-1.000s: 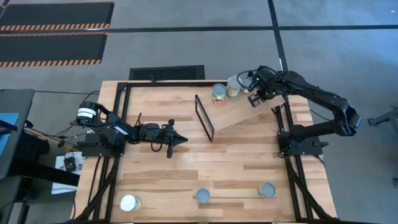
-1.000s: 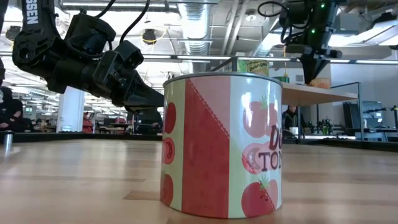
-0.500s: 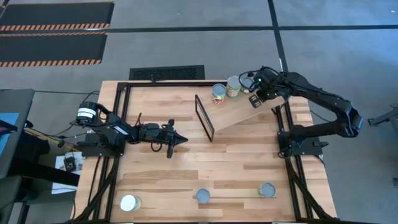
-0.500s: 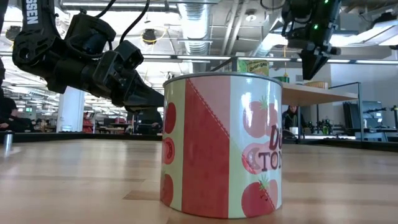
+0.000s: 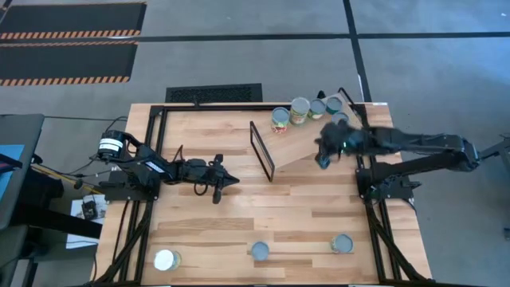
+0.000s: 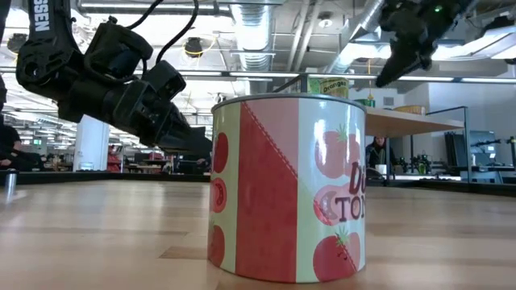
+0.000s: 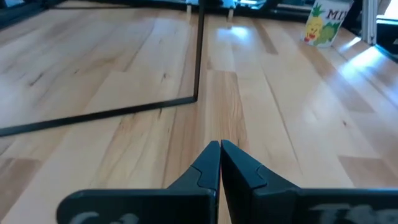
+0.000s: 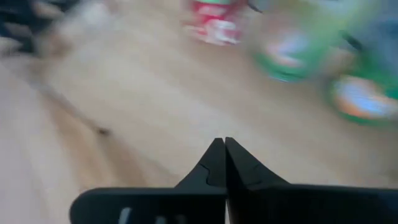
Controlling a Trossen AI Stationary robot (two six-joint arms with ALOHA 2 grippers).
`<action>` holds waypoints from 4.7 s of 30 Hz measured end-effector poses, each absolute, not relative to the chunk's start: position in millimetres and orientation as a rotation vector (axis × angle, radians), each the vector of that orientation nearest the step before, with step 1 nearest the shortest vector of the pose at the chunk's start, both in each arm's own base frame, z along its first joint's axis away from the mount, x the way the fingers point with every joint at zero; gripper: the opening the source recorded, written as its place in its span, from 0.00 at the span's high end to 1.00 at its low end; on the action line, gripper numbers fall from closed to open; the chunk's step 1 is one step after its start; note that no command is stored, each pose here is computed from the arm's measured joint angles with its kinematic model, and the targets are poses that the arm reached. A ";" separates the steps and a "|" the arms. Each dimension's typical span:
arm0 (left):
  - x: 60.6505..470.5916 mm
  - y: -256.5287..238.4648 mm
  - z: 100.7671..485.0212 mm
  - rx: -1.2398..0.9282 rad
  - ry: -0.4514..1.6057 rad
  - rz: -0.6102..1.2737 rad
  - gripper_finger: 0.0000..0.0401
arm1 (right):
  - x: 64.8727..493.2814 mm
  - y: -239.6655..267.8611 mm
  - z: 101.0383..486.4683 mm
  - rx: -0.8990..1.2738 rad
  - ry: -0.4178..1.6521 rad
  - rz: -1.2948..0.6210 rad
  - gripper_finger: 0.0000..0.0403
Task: Pick and place cans onto a shelf
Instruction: Put the canned carrots on the shelf
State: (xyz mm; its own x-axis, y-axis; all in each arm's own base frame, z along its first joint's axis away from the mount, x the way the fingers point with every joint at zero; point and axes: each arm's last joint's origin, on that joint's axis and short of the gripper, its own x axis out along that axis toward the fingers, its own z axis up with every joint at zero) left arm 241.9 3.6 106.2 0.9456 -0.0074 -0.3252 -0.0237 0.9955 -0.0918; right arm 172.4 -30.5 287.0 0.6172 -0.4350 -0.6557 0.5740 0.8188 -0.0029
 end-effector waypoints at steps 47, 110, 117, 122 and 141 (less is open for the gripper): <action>275.2 -224.7 230.6 0.329 1.029 -0.372 0.71 | 174.0 81.2 182.4 0.101 0.132 -0.048 0.99; 163.0 -292.7 228.3 -0.064 1.557 0.400 0.99 | 184.2 62.7 184.8 0.012 0.111 -0.058 0.98; 180.6 -276.2 240.3 0.015 1.432 0.357 1.00 | 184.3 62.7 185.2 0.014 0.107 -0.057 0.98; 211.9 -249.7 254.8 0.075 1.323 0.310 1.00 | 184.5 62.8 186.9 0.020 0.090 -0.057 0.98; 364.1 -133.6 245.5 0.202 1.074 0.033 1.00 | 184.5 62.8 187.2 0.012 0.088 -0.056 0.98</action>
State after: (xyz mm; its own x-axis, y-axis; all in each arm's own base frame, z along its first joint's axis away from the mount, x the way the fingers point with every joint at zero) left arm 364.1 -133.6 245.5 0.4778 0.1248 -0.8696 0.0713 0.9811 0.1800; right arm 184.5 62.8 187.2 0.9946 -0.0550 -0.0885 0.0561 0.9984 0.0095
